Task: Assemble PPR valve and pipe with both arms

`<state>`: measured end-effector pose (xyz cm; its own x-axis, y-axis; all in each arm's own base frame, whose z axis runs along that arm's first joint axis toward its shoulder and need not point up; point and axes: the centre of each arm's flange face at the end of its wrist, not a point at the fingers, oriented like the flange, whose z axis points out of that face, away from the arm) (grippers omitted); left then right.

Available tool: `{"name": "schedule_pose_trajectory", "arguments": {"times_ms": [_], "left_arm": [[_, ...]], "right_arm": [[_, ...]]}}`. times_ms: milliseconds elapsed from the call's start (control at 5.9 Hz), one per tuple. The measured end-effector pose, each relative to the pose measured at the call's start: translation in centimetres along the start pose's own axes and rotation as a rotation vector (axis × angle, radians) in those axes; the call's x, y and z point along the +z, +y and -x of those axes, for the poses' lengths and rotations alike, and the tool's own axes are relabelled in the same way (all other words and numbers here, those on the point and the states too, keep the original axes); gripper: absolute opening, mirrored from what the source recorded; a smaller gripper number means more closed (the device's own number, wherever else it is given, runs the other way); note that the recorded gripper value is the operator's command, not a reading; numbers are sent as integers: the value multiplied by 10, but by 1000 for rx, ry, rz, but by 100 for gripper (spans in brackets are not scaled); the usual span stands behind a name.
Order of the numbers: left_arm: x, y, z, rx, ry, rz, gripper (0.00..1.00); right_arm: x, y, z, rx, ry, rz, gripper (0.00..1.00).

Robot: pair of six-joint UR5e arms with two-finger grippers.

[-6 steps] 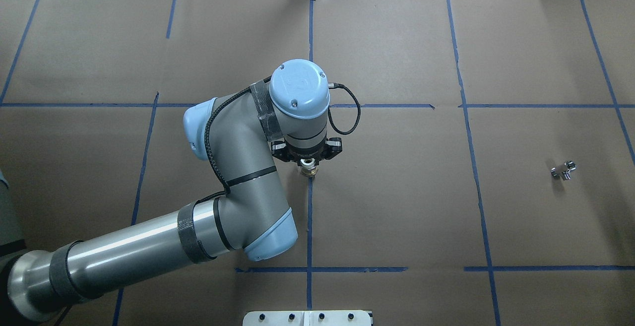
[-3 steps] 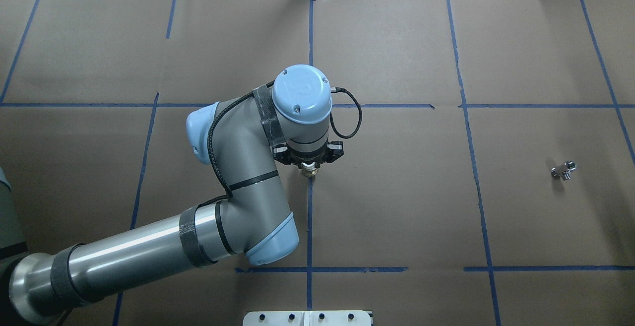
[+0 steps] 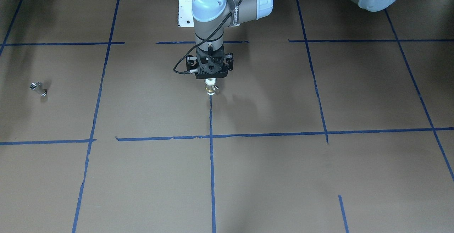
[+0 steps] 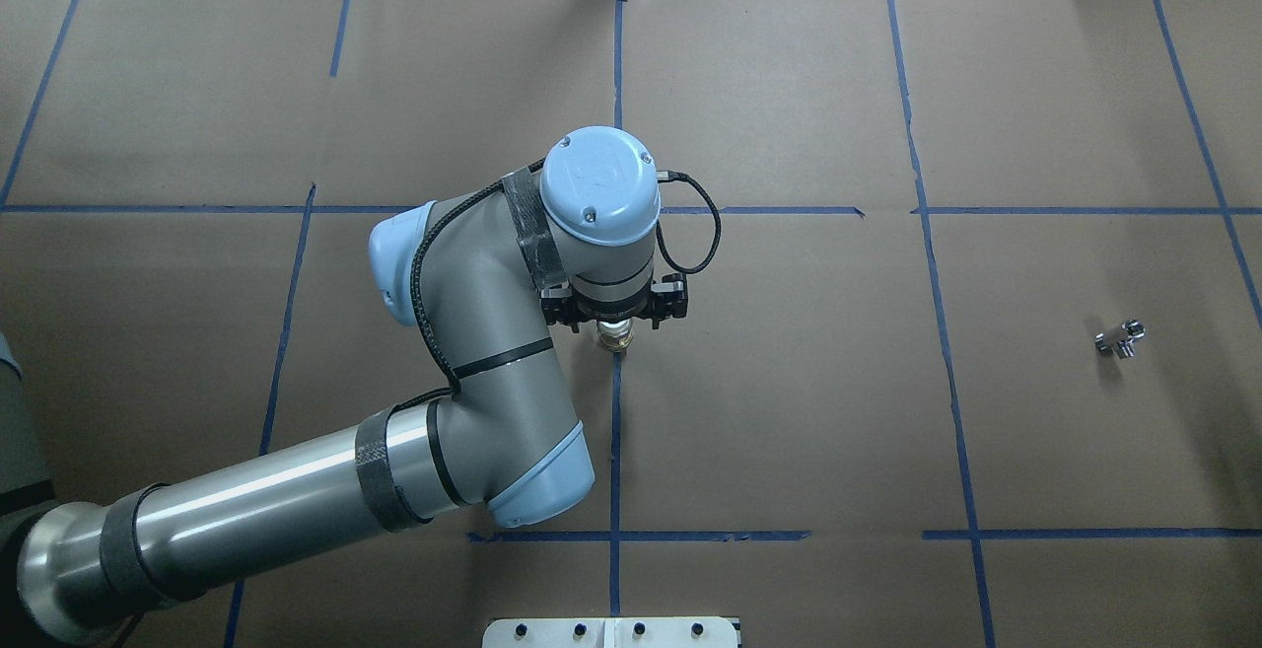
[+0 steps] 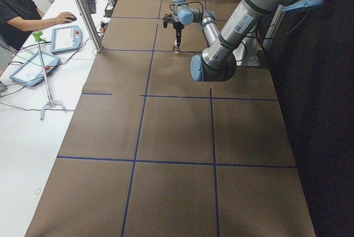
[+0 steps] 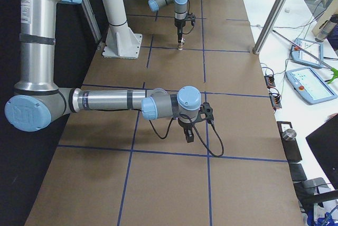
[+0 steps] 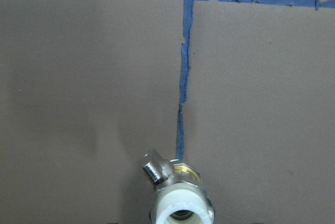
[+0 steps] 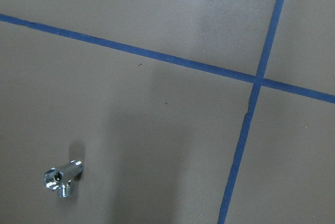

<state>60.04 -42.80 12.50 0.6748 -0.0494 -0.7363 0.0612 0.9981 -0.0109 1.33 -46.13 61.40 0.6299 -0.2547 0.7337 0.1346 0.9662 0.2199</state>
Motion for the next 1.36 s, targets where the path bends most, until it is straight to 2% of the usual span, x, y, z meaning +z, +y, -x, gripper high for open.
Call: {"name": "schedule_pose_trajectory", "arguments": {"times_ms": [339, 508, 678, 1017, 1356], "left_arm": [[-29, 4, 3, 10, 50, -20, 93], [-49, 5, 17, 12, 82, -37, 92], [-68, 7, 40, 11, 111, -56, 92], [-95, 13, 75, 14, 151, -85, 93], [-101, 16, 83, 14, 161, -90, 93]], "right_arm": [[19, -9, 28, -43, -24, 36, 100], [32, -16, 51, -38, -37, 40, 100], [49, -22, 79, 12, -48, 21, 100], [98, -5, 123, 92, -28, -14, 100], [126, 6, 141, 92, -7, -3, 99]]}}
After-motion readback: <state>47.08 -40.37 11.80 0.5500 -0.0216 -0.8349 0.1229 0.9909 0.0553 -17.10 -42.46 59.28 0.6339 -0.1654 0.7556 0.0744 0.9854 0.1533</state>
